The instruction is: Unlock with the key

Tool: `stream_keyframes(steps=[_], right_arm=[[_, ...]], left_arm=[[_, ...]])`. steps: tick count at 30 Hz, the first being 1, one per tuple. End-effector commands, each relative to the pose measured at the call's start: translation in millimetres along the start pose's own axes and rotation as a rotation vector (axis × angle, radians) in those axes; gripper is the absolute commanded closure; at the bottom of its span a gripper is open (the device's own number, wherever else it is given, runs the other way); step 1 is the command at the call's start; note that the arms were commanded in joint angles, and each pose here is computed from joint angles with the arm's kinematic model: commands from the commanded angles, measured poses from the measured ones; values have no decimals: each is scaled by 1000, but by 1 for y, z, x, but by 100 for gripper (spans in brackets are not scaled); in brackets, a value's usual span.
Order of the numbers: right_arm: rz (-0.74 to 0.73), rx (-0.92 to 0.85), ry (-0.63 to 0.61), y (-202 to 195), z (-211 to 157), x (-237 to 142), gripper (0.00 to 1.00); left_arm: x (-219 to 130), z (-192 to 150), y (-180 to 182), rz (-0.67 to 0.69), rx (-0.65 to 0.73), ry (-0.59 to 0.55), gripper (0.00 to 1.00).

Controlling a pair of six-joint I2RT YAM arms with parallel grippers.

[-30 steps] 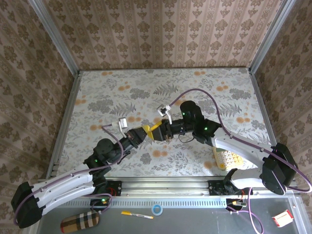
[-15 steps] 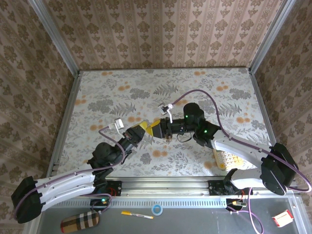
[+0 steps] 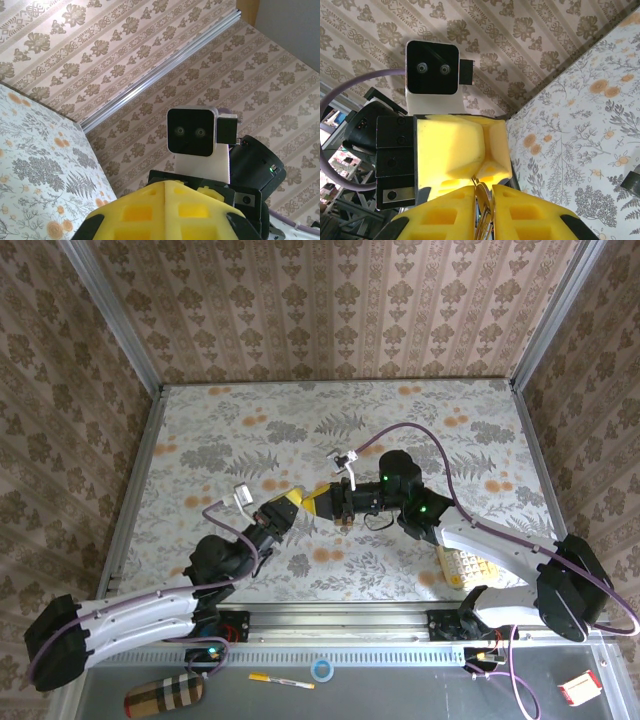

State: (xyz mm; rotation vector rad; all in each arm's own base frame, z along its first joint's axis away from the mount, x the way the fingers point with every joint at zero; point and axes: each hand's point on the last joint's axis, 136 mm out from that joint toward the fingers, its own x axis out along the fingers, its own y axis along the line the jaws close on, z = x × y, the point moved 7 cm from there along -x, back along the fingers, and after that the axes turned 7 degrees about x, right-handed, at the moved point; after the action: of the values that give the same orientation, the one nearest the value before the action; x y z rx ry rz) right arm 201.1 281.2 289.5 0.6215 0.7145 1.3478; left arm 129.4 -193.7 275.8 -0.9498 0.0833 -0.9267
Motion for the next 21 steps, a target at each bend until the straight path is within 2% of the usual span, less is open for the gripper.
stream_keyframes(steps=[1, 12, 21], right_arm=[[26, -36, -37, 9, 6, -5, 84], [45, -50, -57, 15, 10, -9, 100], [20, -66, -46, 20, 12, -14, 100]], left_arm=[[-2, -4, 0, -15, 5, -7, 100], [-5, -13, 4, 3, -2, -2, 100], [-9, -24, 18, 53, -26, 16, 100]])
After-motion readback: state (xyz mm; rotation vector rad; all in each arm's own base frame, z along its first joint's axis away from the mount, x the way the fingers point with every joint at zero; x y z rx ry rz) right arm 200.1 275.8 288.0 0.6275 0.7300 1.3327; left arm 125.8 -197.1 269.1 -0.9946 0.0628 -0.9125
